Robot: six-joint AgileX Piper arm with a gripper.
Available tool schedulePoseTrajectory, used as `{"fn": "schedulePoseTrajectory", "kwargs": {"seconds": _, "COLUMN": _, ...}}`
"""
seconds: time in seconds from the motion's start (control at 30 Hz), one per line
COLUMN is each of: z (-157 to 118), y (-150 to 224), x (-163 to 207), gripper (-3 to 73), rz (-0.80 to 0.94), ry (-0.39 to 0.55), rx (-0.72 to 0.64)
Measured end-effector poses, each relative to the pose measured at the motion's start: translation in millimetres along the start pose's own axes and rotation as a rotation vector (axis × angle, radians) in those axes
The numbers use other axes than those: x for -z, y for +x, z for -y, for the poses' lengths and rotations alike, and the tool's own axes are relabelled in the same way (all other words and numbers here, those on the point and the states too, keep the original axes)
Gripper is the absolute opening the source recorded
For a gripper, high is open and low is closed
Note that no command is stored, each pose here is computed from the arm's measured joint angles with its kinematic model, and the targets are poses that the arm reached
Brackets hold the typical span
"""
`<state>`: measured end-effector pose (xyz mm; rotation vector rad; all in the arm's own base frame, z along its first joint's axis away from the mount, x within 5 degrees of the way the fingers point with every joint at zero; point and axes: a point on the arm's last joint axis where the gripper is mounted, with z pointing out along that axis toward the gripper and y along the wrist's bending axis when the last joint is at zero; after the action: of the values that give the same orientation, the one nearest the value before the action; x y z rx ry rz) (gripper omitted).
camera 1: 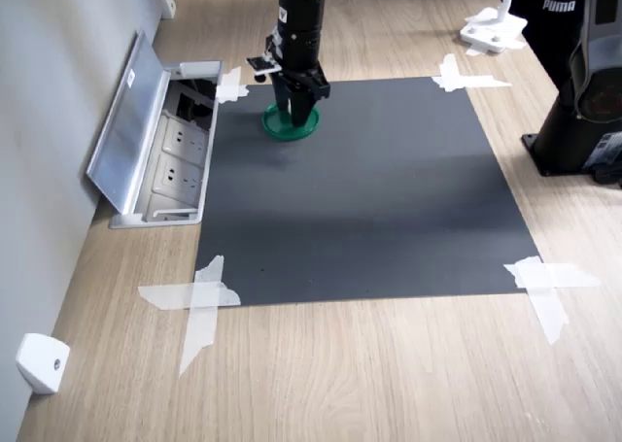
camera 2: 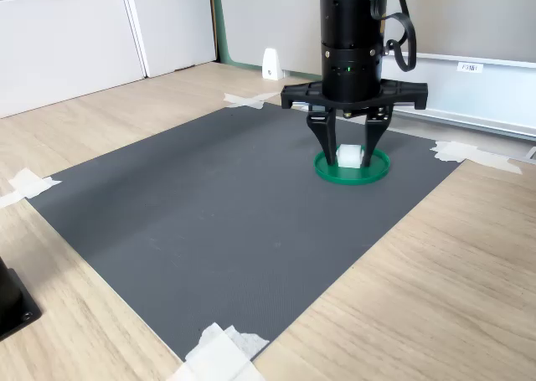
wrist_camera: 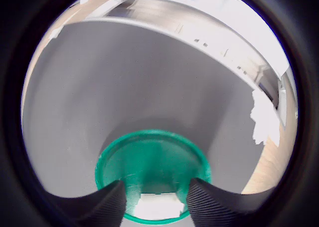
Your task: Grasp a white terminal and put it on the green lid.
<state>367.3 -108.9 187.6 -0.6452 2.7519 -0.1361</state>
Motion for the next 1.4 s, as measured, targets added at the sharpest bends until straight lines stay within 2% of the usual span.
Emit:
{"fn": "schedulePoseTrajectory", "kwargs": {"seconds": 0.13, "z": -1, "y": -7, "x": 33, "gripper": 60.0, "rz": 0.097, "ry": 0.045, "rx": -0.029}}
{"fn": "schedulePoseTrajectory", "kwargs": {"seconds": 0.27, "z": -5, "y": -11, "x": 81, "gripper": 60.5, "rz": 0.203, "ry": 0.103, "rx": -0.045}}
{"fn": "schedulePoseTrajectory", "kwargs": {"seconds": 0.37, "z": -11, "y": -8, "x": 117, "gripper": 58.0, "rz": 0.262, "ry": 0.153, "rx": -0.053}}
{"fn": "schedulePoseTrajectory", "kwargs": {"seconds": 0.47, "z": -21, "y": -3, "x": 155, "gripper": 46.9, "rz": 0.340, "ry": 0.209, "rx": -0.084}}
{"fn": "schedulePoseTrajectory", "kwargs": {"seconds": 0.53, "z": -28, "y": 2, "x": 177, "gripper": 35.5, "rz": 0.389, "ry": 0.236, "rx": -0.111}}
{"fn": "schedulePoseTrajectory", "kwargs": {"seconds": 0.63, "z": -44, "y": 14, "x": 211, "gripper": 12.9, "rz": 0.475, "ry": 0.260, "rx": -0.180}}
{"fn": "schedulePoseTrajectory", "kwargs": {"seconds": 0.7, "z": -57, "y": 23, "x": 231, "gripper": 4.8, "rz": 0.541, "ry": 0.264, "rx": -0.241}}
{"fn": "schedulePoseTrajectory", "kwargs": {"seconds": 0.8, "z": -81, "y": 44, "x": 255, "gripper": 0.4, "rz": 0.653, "ry": 0.279, "rx": -0.325}}
{"fn": "schedulePoseTrajectory", "kwargs": {"seconds": 1.1, "z": -146, "y": 120, "x": 256, "gripper": -0.5, "rz": 0.987, "ry": 0.418, "rx": -0.452}}
{"fn": "schedulePoseTrajectory", "kwargs": {"seconds": 1.2, "z": -166, "y": 139, "x": 244, "gripper": -0.5, "rz": 1.029, "ry": 0.391, "rx": -0.469}}
{"fn": "schedulePoseTrajectory", "kwargs": {"seconds": 1.4, "z": -195, "y": 169, "x": 213, "gripper": -0.5, "rz": 0.985, "ry": 0.309, "rx": -0.499}}
